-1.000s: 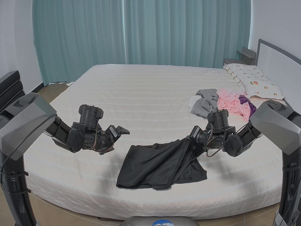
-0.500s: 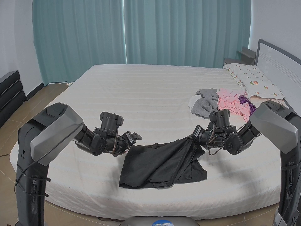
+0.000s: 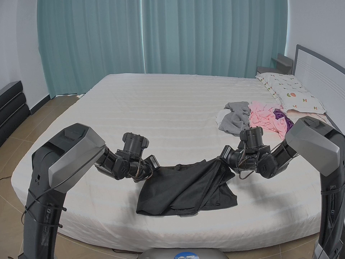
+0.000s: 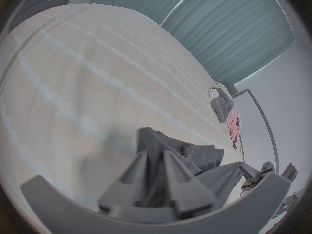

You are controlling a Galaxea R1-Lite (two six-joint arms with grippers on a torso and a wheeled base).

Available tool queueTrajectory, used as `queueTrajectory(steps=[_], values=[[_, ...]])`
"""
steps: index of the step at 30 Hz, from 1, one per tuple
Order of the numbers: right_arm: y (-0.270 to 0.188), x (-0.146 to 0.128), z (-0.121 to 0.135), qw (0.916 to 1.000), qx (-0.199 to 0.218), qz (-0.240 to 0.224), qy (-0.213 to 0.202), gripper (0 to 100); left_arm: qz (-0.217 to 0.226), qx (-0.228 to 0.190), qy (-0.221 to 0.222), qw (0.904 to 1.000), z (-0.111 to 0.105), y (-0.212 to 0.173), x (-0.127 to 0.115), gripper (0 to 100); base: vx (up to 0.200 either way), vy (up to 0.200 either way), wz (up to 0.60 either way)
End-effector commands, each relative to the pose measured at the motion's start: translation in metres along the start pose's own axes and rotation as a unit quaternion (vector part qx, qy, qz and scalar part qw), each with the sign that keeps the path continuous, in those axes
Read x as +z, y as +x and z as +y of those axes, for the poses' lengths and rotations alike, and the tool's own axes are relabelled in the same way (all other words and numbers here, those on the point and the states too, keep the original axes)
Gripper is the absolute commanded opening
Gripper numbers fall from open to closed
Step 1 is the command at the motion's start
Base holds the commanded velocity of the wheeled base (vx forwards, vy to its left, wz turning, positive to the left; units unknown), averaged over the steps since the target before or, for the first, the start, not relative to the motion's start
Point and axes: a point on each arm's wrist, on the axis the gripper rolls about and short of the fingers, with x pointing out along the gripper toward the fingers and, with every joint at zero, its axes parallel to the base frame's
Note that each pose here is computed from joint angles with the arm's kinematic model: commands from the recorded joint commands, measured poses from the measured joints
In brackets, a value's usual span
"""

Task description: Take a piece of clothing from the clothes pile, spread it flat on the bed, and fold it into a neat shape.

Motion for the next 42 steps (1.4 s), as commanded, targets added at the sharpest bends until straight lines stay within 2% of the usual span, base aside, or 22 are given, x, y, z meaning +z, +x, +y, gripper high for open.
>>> queueTrajectory(steps=[1, 5, 9, 12, 17, 24, 32, 33, 34, 42], values=[[0.001, 0.0, -0.001, 1.0, -0.001, -0.001, 0.0, 0, -0.014, 0.013, -0.002, 0.9998, 0.003, 0.001, 0.001, 0, 0.0, 0.0, 0.0], [0.001, 0.0, -0.002, 1.0, -0.002, -0.001, -0.003, 0, -0.054, 0.04, -0.007, 0.9977, 0.004, -0.001, 0.007, 0, 0.0, 0.0, 0.0], [0.004, -0.001, -0.004, 0.9998, -0.005, 0.0, -0.018, 0, -0.062, 0.051, -0.011, 0.9967, 0.008, -0.004, 0.01, 0, 0.0, 0.0, 0.0], [0.005, 0.002, 0.0, 0.9996, 0.002, -0.005, -0.027, 0, -0.075, 0.054, -0.031, 0.9952, 0.011, -0.01, 0.018, 0, 0.0, 0.0, 0.0], [0.018, 0.009, 0.0, 0.9994, 0.007, -0.015, -0.029, 0, -0.076, 0.059, -0.041, 0.9945, 0.016, -0.01, 0.021, 0, 0.0, 0.0, 0.0], [0.036, 0.019, 0.002, 0.9994, -0.013, -0.009, -0.031, 0, -0.06, 0.064, -0.038, 0.9954, 0.02, -0.008, 0.012, 0, 0.0, 0.0, 0.0], [0.042, 0.012, -0.006, 0.9988, -0.03, 0.004, -0.038, 0, -0.055, 0.061, -0.035, 0.996, 0.017, -0.007, 0.01, 0, 0.0, 0.0, 0.0], [0.042, 0.012, -0.007, 0.9987, -0.031, 0.004, -0.039, 100, -0.055, 0.061, -0.035, 0.996, 0.017, -0.007, 0.01, 0, 0.0, 0.0, 0.0], [0.042, 0.012, -0.007, 0.9987, -0.03, 0.003, -0.04, 100, -0.055, 0.061, -0.035, 0.996, 0.017, -0.007, 0.01, 100, 0.0, 0.0, 0.0], [0.013, 0.018, 0.003, 0.9991, -0.016, -0.009, -0.037, 100, -0.055, 0.059, -0.038, 0.996, 0.017, -0.015, 0.01, 100, 0.0, 0.0, 0.0]])
